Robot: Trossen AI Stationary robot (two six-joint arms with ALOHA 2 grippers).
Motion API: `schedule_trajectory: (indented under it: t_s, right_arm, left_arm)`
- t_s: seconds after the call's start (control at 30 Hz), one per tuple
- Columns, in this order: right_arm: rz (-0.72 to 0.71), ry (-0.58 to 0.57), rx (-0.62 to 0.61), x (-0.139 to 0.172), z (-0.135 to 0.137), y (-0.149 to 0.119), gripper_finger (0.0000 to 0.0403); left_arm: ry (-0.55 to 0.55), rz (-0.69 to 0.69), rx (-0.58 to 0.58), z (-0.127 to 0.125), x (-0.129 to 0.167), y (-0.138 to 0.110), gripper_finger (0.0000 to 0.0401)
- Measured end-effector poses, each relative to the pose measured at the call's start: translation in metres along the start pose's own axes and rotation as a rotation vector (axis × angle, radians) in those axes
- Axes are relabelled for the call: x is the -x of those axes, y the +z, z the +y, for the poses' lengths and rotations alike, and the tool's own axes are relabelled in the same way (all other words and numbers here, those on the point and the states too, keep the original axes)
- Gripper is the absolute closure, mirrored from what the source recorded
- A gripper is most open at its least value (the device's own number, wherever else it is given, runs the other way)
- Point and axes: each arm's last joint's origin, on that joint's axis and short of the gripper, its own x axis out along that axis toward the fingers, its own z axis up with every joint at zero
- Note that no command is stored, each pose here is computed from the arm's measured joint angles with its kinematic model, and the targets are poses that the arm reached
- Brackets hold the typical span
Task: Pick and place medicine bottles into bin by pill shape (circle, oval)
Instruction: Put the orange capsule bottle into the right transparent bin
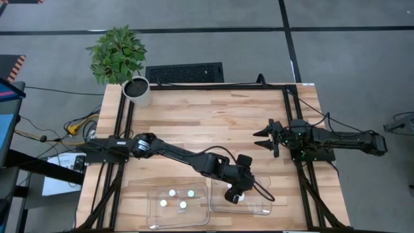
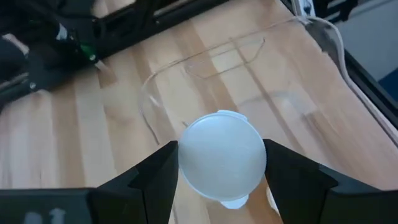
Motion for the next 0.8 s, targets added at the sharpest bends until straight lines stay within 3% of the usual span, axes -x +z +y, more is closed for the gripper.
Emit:
schedule_trajectory:
  t_s: [0.17,0.27,0.43,0.8]
  right_arm:
    - [0.001,0.000,0.000,0.000,0.000,0.000,0.0178]
    - [0.000,0.000,0.000,0.000,0.000,0.000,0.0178]
    - [0.000,0.000,0.000,0.000,0.000,0.000,0.0178]
    - [0.000,0.000,0.001,0.000,0.000,0.000,0.0178]
  left_arm:
    - [-0.007,-0.084,-0.095,-0.008,0.001,0.009,0.0191]
    - [-0.072,-0.119,-0.133,-0.013,-0.005,0.009,0.0191]
    - [-0.150,-0.108,-0.128,-0.014,-0.022,-0.001,0.0191]
    - [-0.193,-0.088,-0.085,-0.007,-0.039,-0.013,0.0191]
